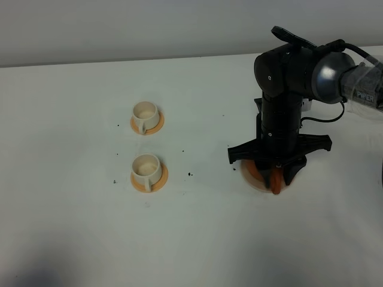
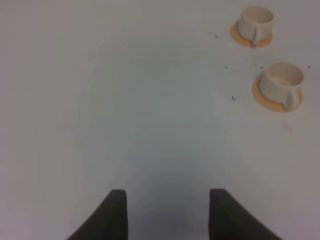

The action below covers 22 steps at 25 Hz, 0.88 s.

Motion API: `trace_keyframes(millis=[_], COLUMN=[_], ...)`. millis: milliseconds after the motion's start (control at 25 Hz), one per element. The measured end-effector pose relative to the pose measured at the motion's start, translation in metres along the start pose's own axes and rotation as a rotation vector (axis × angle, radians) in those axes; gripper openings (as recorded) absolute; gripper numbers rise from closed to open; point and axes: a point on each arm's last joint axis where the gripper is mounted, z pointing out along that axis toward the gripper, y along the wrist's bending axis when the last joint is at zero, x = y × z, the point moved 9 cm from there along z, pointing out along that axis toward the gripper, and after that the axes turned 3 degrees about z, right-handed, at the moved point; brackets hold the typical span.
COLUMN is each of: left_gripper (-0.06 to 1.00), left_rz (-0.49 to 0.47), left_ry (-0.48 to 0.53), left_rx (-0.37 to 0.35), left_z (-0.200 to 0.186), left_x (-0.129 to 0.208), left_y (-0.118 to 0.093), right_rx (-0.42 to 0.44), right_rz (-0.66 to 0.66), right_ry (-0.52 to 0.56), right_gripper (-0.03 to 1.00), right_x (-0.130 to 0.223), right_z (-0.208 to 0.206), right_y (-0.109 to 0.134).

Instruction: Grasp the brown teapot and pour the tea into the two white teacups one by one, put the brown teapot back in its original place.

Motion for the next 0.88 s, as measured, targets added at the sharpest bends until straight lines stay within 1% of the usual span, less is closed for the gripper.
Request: trace_keyframes(millis=[80,200,440,880], left_gripper=[0.39,0.39,0.39,0.39], left_rz=[0.001,0.001,0.000,0.000], left_ry=[0.000,0.000,0.000,0.000], left_rx=[0.000,0.000,0.000,0.000], left_z=[0.0000,0.0000,0.0000,0.0000], left_x=[0.0000,0.0000,0.0000,0.0000], left_y=[0.0000,0.0000,0.0000,0.0000], right_rx=[0.004,0.009,0.028,0.040], right_rz=[-0.004,-0.011,-0.042,-0.107], right_ry=[-0.002,-0.002,0.000,-0.003], right_gripper=[0.35,0.30,0.12,0.11], right_x=[-0.0003,-0.0003,-0.0001,-0.0006], right_z=[0.0000,0.0000,0.0000,-0.0006], right_y=[-0.0008,-0.0016,-0.0051,-0.0072])
